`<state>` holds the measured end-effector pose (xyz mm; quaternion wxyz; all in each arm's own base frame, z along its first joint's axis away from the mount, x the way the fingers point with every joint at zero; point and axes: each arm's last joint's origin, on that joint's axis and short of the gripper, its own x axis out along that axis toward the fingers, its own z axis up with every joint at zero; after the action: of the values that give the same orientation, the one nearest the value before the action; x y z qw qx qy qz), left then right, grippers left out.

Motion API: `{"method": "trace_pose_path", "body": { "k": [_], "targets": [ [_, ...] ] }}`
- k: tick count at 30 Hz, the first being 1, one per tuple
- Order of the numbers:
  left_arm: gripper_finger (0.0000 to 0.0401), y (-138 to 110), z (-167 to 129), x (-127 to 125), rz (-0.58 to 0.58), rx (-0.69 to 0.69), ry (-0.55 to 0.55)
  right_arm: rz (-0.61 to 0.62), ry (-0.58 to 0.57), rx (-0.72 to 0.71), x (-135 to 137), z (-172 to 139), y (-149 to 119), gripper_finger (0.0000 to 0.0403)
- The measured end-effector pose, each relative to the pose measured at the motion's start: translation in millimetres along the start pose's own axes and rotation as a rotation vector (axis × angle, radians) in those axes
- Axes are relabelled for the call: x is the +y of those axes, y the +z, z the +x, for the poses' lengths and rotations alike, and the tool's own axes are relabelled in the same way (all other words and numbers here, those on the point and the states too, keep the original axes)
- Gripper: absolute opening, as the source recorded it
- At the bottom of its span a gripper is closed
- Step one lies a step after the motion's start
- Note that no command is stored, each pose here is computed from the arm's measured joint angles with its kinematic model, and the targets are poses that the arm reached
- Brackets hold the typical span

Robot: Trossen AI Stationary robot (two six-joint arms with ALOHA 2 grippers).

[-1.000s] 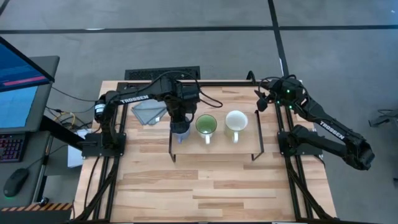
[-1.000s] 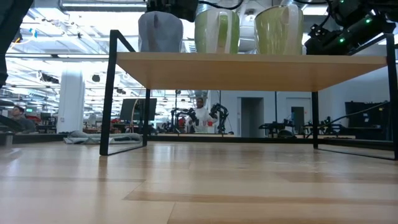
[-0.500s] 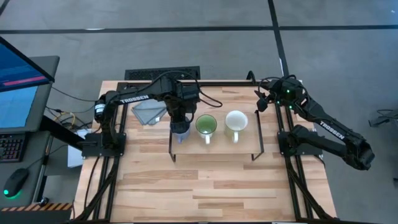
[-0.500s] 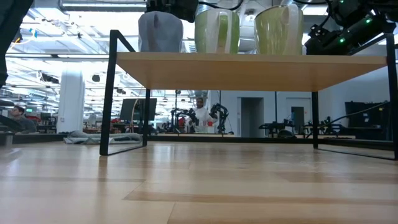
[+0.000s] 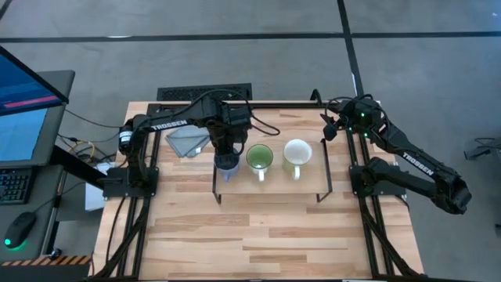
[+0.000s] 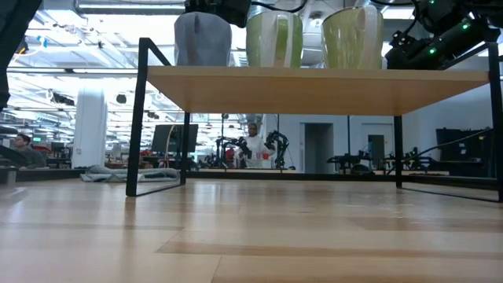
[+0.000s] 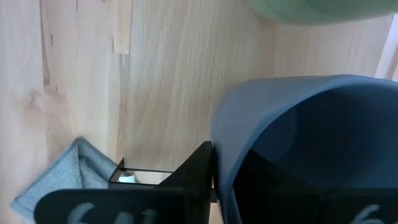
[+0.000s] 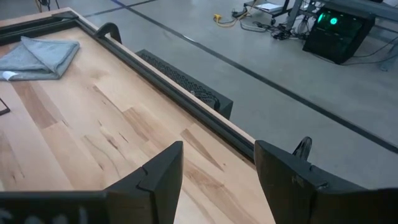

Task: Stack small to large cups/mugs on shelf
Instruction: Put the blue mug on the shelf, then return to Home Position

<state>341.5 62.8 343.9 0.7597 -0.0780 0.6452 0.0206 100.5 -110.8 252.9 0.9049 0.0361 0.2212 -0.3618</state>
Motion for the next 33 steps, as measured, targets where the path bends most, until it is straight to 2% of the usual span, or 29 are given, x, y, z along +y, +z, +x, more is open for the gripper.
{"method": "trace_pose_path", "body": {
  "k": [13, 16, 25, 33],
  "targets": [
    [0.0051, -0.1, -0.3, 0.0, -0.021, -0.001, 0.000, 0.000, 0.000, 0.000, 0.0, 0.1, -0.1, 0.0221],
    [0.0072, -0.2, -0.4, 0.0, -0.027, -0.001, 0.000, 0.000, 0.000, 0.001, 0.0, 0.1, -0.1, 0.0221],
    [0.0173, -2.3, -0.5, -0.9, -0.010, 0.020, -0.028, 0.000, 0.000, 0.000, 0.0, 0.1, 0.0, 0.0221],
    [0.0230, -4.2, -0.7, -1.0, -0.003, 0.038, -0.029, 0.000, 0.000, 0.000, 0.0, 0.0, 0.0, 0.0221]
  ]
}}
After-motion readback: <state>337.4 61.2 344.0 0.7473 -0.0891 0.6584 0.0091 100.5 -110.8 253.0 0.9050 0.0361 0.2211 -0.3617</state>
